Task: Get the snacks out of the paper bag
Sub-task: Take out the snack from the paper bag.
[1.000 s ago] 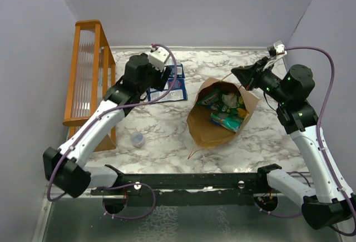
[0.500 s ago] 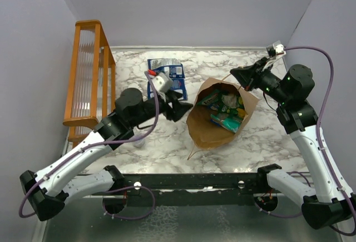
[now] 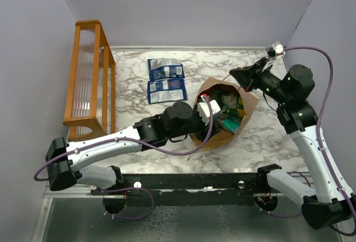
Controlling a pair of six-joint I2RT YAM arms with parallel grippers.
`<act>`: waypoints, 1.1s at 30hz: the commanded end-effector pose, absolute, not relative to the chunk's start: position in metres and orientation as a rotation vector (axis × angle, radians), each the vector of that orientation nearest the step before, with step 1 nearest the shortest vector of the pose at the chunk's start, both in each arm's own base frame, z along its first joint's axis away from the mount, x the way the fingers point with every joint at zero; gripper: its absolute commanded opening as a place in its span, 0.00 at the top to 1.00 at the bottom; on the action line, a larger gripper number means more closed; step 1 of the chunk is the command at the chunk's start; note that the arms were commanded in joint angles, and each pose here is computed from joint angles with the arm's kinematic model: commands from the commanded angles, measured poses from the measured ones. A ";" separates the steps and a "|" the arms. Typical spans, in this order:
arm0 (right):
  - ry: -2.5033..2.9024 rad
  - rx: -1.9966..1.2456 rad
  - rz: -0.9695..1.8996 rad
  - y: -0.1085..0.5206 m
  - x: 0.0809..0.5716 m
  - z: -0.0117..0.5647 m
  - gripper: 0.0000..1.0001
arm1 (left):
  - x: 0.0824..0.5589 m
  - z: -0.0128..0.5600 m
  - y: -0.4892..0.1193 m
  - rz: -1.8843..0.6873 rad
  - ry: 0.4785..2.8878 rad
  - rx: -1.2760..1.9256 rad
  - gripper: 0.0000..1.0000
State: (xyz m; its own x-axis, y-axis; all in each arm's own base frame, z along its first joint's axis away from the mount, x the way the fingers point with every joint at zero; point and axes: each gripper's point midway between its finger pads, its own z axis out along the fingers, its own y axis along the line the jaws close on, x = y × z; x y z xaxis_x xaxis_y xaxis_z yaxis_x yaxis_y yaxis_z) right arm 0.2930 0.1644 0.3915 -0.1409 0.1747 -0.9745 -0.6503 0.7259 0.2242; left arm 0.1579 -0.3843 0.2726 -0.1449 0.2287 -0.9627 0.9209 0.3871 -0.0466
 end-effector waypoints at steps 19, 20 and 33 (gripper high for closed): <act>1.493 -0.439 0.731 0.163 0.281 0.410 0.99 | 0.230 0.204 -0.409 -0.200 1.446 1.482 0.35; 1.490 -0.441 0.727 0.162 0.281 0.411 0.99 | 0.232 0.203 -0.410 -0.184 1.420 1.497 0.33; 1.474 -0.449 0.715 0.161 0.279 0.418 0.99 | 0.223 0.151 -0.439 -0.229 1.331 1.796 0.32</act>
State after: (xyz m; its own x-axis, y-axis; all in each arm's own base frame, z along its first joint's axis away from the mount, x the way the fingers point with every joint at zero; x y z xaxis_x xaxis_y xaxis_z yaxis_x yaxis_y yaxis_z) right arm 0.2836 0.1646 0.3964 -0.1161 0.1565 -0.9808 -0.6717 0.7151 0.1936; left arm 0.2269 -0.4264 0.1665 0.3769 0.6915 -0.6163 0.8317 0.0401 0.5538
